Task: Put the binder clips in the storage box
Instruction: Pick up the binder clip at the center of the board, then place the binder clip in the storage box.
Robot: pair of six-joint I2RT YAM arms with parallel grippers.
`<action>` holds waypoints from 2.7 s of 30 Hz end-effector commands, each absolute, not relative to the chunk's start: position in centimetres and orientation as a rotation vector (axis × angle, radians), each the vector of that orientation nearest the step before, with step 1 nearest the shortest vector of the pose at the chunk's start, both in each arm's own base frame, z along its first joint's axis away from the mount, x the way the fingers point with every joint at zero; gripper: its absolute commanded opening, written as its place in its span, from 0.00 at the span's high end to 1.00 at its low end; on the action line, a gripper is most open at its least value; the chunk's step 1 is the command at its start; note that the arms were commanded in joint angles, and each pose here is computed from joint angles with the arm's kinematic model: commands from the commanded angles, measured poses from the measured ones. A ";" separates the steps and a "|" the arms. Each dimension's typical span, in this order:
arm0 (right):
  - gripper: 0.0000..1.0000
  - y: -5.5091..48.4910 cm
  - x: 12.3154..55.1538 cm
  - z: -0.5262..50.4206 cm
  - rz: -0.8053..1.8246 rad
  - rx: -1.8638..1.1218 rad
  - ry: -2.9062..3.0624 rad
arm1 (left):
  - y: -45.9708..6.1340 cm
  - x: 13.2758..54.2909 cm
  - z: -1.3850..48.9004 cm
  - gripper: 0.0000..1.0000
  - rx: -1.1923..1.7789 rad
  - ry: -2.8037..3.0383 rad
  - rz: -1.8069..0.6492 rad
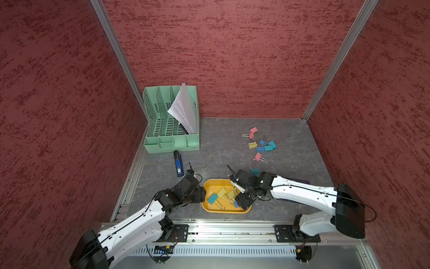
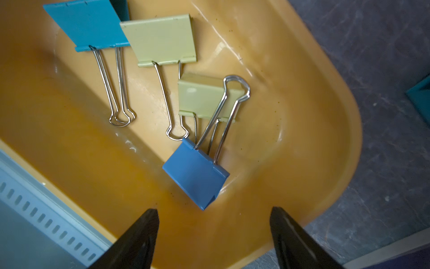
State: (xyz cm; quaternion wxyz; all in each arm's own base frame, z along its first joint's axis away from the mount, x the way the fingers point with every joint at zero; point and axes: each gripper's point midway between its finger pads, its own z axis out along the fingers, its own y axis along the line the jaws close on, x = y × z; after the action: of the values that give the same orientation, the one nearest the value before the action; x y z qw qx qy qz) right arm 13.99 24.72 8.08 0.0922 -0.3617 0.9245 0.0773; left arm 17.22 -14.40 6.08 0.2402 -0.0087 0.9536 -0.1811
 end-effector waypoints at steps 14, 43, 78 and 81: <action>0.02 13.2 28.4 15.1 0.133 -0.085 2.671 | -14.8 17.2 6.2 0.25 0.008 2.593 -0.514; 0.09 15.7 31.0 3.0 0.075 -0.052 2.898 | -14.8 17.2 6.1 0.25 0.006 2.597 -0.513; 0.52 21.4 23.5 15.2 0.213 -0.102 2.696 | -14.9 17.3 6.2 0.25 0.012 2.593 -0.517; 0.51 22.8 20.4 14.9 0.238 -0.120 2.720 | -14.8 17.2 6.2 0.25 0.013 2.594 -0.516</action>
State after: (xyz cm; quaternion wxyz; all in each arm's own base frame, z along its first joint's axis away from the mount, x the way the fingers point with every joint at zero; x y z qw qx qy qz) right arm 22.39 23.37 15.49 0.2208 -0.0780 0.9664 0.1058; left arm 17.20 -14.61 6.17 0.2409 -0.0057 0.9527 -0.1850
